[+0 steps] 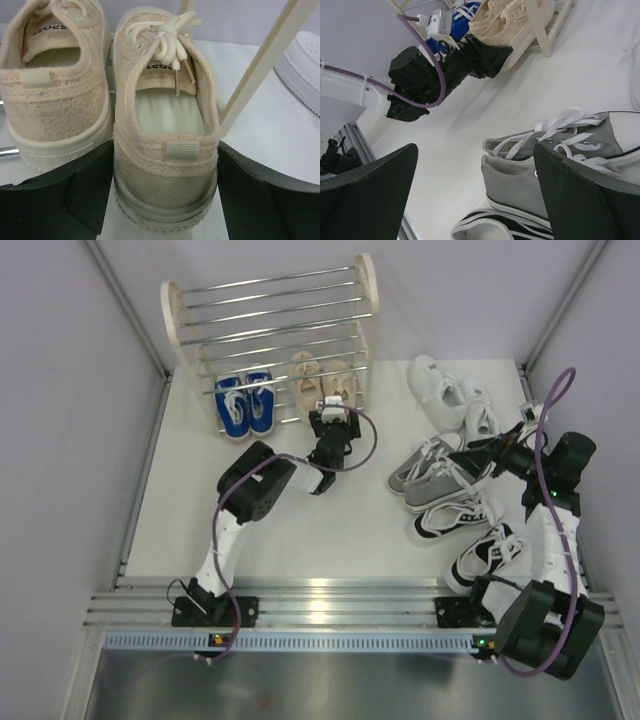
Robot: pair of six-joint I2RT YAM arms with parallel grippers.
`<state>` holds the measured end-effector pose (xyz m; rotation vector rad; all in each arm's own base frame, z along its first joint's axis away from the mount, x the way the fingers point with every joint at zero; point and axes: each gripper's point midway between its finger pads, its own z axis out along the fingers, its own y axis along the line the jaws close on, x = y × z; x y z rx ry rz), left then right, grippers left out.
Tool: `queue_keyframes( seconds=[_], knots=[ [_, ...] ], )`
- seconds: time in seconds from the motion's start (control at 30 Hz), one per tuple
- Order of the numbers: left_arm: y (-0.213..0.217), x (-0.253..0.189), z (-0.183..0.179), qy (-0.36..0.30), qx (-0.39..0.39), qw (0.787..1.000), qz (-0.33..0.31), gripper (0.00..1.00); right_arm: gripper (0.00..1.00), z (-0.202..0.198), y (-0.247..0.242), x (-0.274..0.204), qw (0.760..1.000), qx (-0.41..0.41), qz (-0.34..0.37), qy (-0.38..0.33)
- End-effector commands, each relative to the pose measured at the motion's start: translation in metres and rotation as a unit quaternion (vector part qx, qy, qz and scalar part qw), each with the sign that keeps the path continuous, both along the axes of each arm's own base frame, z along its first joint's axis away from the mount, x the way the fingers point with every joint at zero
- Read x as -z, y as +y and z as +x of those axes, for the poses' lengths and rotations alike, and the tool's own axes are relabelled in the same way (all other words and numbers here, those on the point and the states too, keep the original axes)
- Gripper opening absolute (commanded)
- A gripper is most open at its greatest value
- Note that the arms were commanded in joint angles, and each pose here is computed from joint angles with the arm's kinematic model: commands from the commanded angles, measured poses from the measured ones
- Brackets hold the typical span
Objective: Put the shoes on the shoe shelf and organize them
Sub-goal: Place the shoe at the shoe shelf.
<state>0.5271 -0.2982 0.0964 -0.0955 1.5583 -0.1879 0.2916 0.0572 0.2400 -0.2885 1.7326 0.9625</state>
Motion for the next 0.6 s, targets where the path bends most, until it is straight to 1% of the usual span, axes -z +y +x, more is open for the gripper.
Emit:
queue_keyframes(
  seconds=[0.0,0.03,0.07,0.13,0.17,0.2,0.23,0.27,0.3,0.33,0.4,0.43,0.5,0.53,0.57],
  knots=[
    [0.005,-0.065,-0.007,-0.046,0.005,0.997,-0.061,0.72,1.00,0.001,-0.004,-0.010,0.999,-0.004,-0.014,-0.036],
    [0.002,-0.074,-0.012,-0.047,0.023,0.996,-0.068,0.74,0.99,0.001,-0.004,-0.011,0.999,-0.004,-0.015,-0.038],
    [0.000,-0.077,-0.015,-0.045,0.034,0.996,-0.071,0.80,1.00,0.000,-0.004,-0.011,0.999,-0.005,-0.016,-0.039],
    [-0.011,-0.081,-0.022,-0.031,0.071,0.994,-0.071,0.97,0.99,-0.002,-0.004,-0.012,0.999,-0.008,-0.021,-0.045],
    [-0.012,-0.090,-0.026,-0.031,0.081,0.993,-0.074,0.98,0.99,-0.003,-0.004,-0.012,0.999,-0.008,-0.022,-0.046],
    [-0.014,-0.087,-0.029,-0.015,0.090,0.993,-0.071,0.98,0.99,-0.003,-0.003,-0.012,0.998,-0.010,-0.024,-0.049],
    [-0.017,-0.096,-0.033,-0.012,0.103,0.991,-0.081,0.98,0.99,-0.003,-0.003,-0.013,0.998,-0.011,-0.025,-0.051],
    [-0.019,-0.096,-0.037,-0.003,0.111,0.990,-0.082,0.98,0.99,-0.004,-0.003,-0.013,0.998,-0.013,-0.026,-0.052],
    [-0.019,-0.088,-0.040,0.021,0.114,0.990,-0.083,0.98,0.99,-0.004,-0.003,-0.014,0.998,-0.014,-0.028,-0.054],
    [-0.019,-0.099,-0.045,0.021,0.121,0.988,-0.091,0.98,0.99,-0.005,-0.002,-0.013,0.998,-0.016,-0.030,-0.054],
    [-0.019,-0.094,-0.057,0.039,0.139,0.985,-0.096,0.98,0.99,-0.007,-0.001,-0.012,0.997,-0.027,-0.037,-0.060],
    [-0.017,-0.106,-0.063,0.036,0.146,0.983,-0.101,0.98,0.99,-0.008,-0.001,-0.011,0.997,-0.030,-0.041,-0.062],
    [-0.013,-0.106,-0.075,0.059,0.154,0.981,-0.102,0.98,0.99,-0.012,0.002,-0.008,0.994,-0.052,-0.059,-0.077],
    [-0.008,-0.110,-0.084,0.080,0.154,0.980,-0.095,0.98,0.99,-0.014,0.004,-0.007,0.992,-0.064,-0.067,-0.084],
    [-0.006,-0.113,-0.090,0.092,0.164,0.978,-0.091,0.98,0.99,-0.016,0.010,-0.002,0.991,-0.082,-0.072,-0.080]
  ],
)
